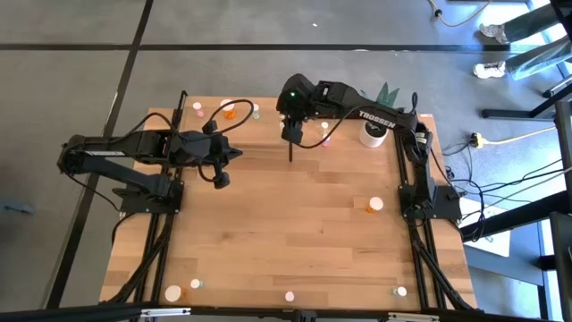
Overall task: Pick and place medicine bottles onto shelf by color
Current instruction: Put the bottom yellow pill bottle on the shelf aligned with the other yellow pill bottle
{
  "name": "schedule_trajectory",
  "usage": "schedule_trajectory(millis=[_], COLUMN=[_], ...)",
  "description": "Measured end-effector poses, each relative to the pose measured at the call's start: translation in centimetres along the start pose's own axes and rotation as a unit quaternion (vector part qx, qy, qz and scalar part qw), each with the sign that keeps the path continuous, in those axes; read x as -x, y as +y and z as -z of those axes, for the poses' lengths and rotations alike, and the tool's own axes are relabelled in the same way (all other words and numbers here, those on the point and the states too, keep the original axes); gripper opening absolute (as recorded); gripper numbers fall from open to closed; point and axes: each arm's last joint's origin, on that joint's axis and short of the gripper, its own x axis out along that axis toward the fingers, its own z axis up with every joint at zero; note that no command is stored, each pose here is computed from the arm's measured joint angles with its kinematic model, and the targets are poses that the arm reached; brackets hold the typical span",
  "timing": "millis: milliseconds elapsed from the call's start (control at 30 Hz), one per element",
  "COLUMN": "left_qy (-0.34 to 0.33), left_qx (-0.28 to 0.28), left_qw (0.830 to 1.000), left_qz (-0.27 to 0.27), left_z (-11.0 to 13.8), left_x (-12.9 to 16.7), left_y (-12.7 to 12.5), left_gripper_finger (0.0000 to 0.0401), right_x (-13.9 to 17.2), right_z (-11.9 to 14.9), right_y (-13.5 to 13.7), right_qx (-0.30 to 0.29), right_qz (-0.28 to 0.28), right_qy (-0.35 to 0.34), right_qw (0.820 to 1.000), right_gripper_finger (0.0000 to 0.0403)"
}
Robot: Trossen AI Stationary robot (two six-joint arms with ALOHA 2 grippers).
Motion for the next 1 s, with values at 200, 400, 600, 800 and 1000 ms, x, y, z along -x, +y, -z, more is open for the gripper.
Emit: schedule_trajectory(millis=[200,400,600,800,1000], left_qy=[0.0,0.0,0.0,0.0,0.0], left_qx=[0.0,0.0,0.0,0.0,0.002], left_qw=[1.0,1.0,1.0,1.0,1.0], left_qz=[0.0,0.0,0.0,0.0,0.0], left_z=[0.0,0.0,0.0,0.0,0.0], left_x=[0.0,0.0,0.0,0.0,0.0], left_y=[0.0,0.0,0.0,0.0,0.0], left_gripper_finger=[0.0,0.0,0.0,0.0,0.0], right_x=[1.8,1.9,0.5,-1.5,-2.5], right_z=[-0.1,0.4,1.0,1.5,2.2], right_y=[0.0,0.8,1.5,1.8,1.9], right_qx=[0.002,0.005,0.007,0.017,0.029], right_qz=[-0.028,-0.107,-0.141,-0.139,-0.122], right_qy=[0.019,0.037,0.039,0.026,0.04], right_qw=[0.999,0.994,0.989,0.99,0.991], right_gripper_finger=[0.015,0.0099,0.0018,0.0013,0.0005])
